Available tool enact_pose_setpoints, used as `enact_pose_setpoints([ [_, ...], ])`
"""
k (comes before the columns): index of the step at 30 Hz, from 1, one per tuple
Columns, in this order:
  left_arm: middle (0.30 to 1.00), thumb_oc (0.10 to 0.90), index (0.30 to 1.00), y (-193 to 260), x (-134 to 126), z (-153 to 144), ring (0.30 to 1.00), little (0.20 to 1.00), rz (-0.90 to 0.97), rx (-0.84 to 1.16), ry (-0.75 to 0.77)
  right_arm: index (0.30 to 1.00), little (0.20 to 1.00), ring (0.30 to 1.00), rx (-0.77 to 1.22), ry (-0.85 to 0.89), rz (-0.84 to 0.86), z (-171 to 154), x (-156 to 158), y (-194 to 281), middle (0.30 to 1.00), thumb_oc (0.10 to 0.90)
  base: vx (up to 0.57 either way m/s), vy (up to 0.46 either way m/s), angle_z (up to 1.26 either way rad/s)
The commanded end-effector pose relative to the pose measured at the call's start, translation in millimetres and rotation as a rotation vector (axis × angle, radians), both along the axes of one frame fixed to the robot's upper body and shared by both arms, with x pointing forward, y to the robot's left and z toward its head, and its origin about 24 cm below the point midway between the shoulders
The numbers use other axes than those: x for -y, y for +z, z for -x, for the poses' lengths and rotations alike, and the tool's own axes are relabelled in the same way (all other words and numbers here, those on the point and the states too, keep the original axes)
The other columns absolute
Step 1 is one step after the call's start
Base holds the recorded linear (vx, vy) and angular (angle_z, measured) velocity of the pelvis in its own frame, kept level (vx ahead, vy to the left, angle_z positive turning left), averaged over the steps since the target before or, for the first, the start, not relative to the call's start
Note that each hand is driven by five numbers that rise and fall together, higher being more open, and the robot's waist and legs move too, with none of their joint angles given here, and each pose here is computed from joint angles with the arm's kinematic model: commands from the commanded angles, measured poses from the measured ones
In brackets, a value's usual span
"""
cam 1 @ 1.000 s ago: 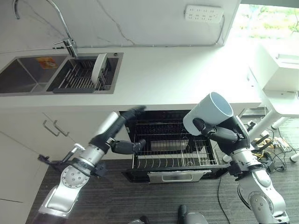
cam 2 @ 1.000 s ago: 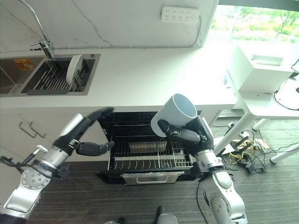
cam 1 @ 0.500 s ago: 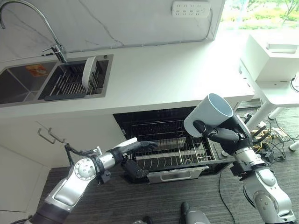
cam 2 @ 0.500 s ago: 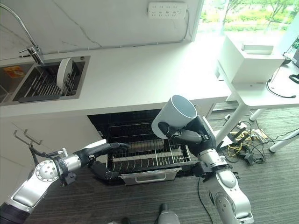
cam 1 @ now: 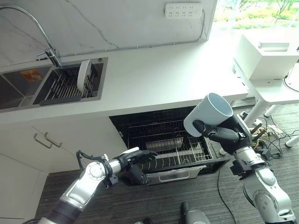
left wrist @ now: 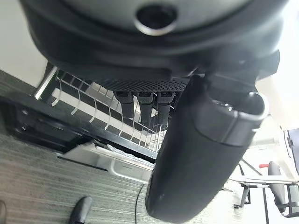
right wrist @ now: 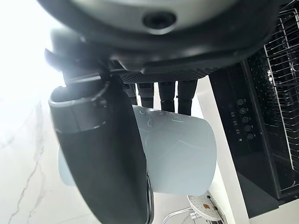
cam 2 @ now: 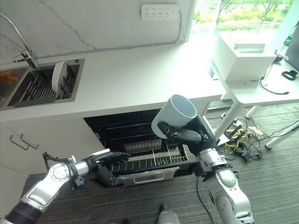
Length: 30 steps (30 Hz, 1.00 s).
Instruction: Place the dishes in the dishwasher.
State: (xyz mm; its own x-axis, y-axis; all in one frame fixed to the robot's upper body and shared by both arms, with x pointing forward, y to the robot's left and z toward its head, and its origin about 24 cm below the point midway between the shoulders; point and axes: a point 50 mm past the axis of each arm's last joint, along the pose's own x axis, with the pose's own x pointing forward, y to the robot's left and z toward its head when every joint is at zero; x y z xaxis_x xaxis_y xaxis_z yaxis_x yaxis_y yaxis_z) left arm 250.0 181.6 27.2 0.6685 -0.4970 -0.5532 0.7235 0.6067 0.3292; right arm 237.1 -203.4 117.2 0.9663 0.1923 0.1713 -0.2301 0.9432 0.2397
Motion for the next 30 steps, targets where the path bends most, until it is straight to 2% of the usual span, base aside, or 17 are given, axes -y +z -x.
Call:
enact_pose_setpoints([
  [1, 0.900, 0.800, 0.900, 38, 11, -28, 0.900, 0.900, 0.073, 0.192, -0.001, 0.300, 0.300, 0.300, 0.317, 0.051, -0.024, -4, -7, 59, 0.300, 0.400, 0.02, -0.009, -0.04],
  [7, 0.900, 0.800, 0.900, 23, 20, -30, 0.900, 0.900, 0.056, 0.145, -0.004, 0.300, 0.300, 0.300, 0.314, 0.062, -0.019, -5, -9, 59, 0.300, 0.400, 0.01, -0.004, -0.04],
  [17, 0.900, 0.800, 0.900, -16, 21, -25, 0.900, 0.900, -0.029, 0.071, 0.021, 0.300, 0.300, 0.300, 0.302, 0.099, 0.006, -5, -10, 58, 0.300, 0.400, 0.01, -0.003, -0.04],
  [19, 0.900, 0.800, 0.900, -41, 25, -13, 0.900, 0.900, -0.084, -0.034, -0.025, 0.300, 0.300, 0.300, 0.299, 0.110, 0.017, -5, -11, 59, 0.300, 0.400, 0.03, 0.001, -0.06],
  [22, 0.900, 0.800, 0.900, -52, 29, -7, 0.900, 0.900, -0.119, -0.101, -0.079, 0.300, 0.300, 0.300, 0.297, 0.113, 0.020, -6, -11, 59, 0.300, 0.400, 0.00, -0.001, -0.02],
  [23, 0.900, 0.800, 0.900, -62, 34, 1, 0.900, 0.900, -0.152, -0.180, -0.158, 0.300, 0.300, 0.300, 0.297, 0.120, 0.022, -7, -12, 60, 0.300, 0.400, 0.00, 0.000, 0.00],
  [25, 0.900, 0.800, 0.900, -69, 51, 17, 0.900, 0.900, -0.027, -0.394, -0.301, 0.300, 0.300, 0.300, 0.295, 0.139, 0.027, -8, -16, 60, 0.300, 0.400, 0.00, 0.000, 0.00],
  [28, 0.900, 0.800, 0.900, -75, 69, 36, 0.900, 0.900, 0.096, -0.621, -0.403, 0.300, 0.300, 0.300, 0.291, 0.160, 0.037, -11, -21, 58, 0.300, 0.400, 0.00, 0.009, -0.02],
  [30, 0.900, 0.800, 0.900, -79, 68, 43, 0.900, 0.900, 0.107, -0.687, -0.436, 0.300, 0.300, 0.300, 0.291, 0.165, 0.042, -12, -21, 59, 0.300, 0.400, 0.01, 0.031, -0.08],
])
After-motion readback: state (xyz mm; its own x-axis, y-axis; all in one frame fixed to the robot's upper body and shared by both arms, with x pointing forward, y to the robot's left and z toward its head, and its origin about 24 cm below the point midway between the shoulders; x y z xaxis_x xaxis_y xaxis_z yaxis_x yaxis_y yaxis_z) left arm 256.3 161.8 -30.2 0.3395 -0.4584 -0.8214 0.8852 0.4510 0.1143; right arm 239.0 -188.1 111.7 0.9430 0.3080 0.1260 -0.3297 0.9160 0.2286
